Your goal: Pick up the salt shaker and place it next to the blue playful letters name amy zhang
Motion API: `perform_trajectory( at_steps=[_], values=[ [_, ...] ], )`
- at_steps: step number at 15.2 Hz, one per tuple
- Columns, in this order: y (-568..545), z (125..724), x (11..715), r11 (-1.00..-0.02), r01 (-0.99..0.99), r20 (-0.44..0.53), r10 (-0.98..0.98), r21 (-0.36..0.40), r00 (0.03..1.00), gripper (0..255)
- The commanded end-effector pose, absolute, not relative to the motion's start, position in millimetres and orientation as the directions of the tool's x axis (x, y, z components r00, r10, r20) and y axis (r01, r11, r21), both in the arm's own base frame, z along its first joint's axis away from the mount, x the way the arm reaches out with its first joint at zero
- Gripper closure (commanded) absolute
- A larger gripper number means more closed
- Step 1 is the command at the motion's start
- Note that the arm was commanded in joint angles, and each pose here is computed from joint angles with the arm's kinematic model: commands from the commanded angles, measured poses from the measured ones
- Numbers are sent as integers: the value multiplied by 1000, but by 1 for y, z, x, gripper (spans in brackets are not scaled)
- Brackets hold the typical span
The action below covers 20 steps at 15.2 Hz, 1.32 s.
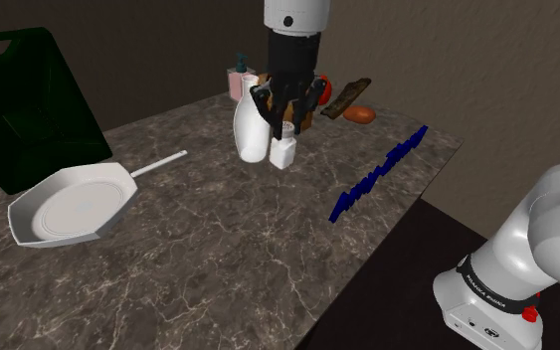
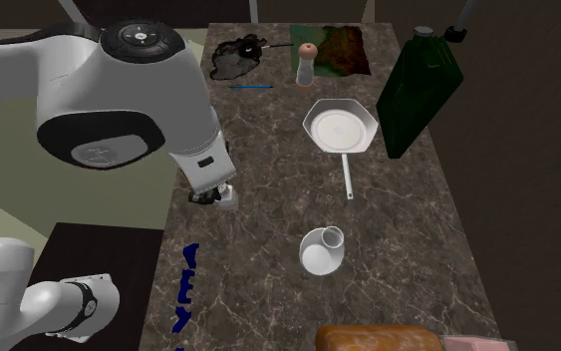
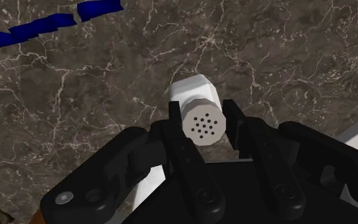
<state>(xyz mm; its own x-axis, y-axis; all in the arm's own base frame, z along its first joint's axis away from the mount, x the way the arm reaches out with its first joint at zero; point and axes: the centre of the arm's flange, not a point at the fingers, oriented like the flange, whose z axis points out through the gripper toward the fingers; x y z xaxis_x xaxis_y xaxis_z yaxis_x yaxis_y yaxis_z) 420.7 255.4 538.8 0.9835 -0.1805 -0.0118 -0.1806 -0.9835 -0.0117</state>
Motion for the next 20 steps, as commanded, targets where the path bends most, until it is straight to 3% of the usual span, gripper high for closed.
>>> perform_trajectory(
  at_steps=[1,20],
  values=[
    [234,539,402,-983,-181,-12,-181,-13,983,255],
    [56,529,253,-983,-181,-12,-181,-13,983,255]
  ],
)
